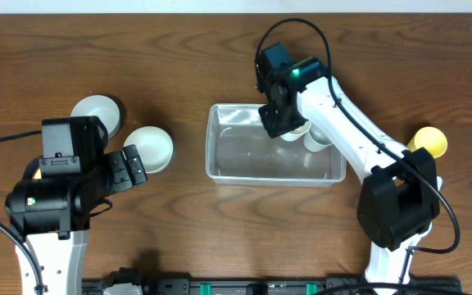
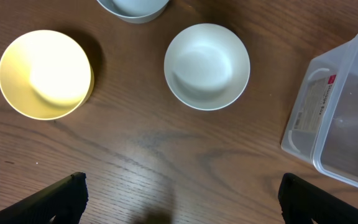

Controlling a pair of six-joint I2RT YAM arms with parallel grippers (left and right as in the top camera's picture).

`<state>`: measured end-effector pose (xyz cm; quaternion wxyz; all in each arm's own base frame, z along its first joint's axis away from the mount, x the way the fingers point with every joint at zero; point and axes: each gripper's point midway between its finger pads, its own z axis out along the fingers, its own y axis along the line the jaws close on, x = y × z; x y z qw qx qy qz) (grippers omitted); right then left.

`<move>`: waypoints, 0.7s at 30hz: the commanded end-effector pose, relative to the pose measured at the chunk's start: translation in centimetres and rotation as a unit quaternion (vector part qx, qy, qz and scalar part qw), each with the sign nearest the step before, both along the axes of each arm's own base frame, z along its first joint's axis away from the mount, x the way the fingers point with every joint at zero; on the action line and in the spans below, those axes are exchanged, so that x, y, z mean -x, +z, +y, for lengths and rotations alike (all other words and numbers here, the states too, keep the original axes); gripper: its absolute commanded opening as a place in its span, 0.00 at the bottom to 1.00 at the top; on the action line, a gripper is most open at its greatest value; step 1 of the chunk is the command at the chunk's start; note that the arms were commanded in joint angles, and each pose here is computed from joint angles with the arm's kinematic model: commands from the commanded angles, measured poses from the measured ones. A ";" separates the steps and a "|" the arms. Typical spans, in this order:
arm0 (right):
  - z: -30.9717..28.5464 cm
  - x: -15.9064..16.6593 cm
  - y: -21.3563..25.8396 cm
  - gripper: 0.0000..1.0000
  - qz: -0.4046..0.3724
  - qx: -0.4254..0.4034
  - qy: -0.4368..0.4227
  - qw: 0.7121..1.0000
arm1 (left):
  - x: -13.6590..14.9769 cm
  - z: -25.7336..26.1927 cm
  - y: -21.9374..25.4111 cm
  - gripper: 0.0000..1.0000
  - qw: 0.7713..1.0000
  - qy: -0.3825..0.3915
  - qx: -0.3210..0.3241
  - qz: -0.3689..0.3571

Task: Pack container
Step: 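Carry the white cup into the container beside the grey cup, release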

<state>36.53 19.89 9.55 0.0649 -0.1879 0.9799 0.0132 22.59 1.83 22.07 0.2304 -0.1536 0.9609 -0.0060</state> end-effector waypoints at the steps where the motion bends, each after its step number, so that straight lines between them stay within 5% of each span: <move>1: -0.5 0.0 -0.6 0.02 0.007 0.005 -0.010 1.000 | -0.1 0.1 0.2 0.98 1.000 0.005 0.001 -0.002; 21: 1.0 0.6 -0.8 0.05 0.005 0.005 0.019 1.000 | -0.1 0.1 0.2 0.98 1.000 0.005 0.001 -0.002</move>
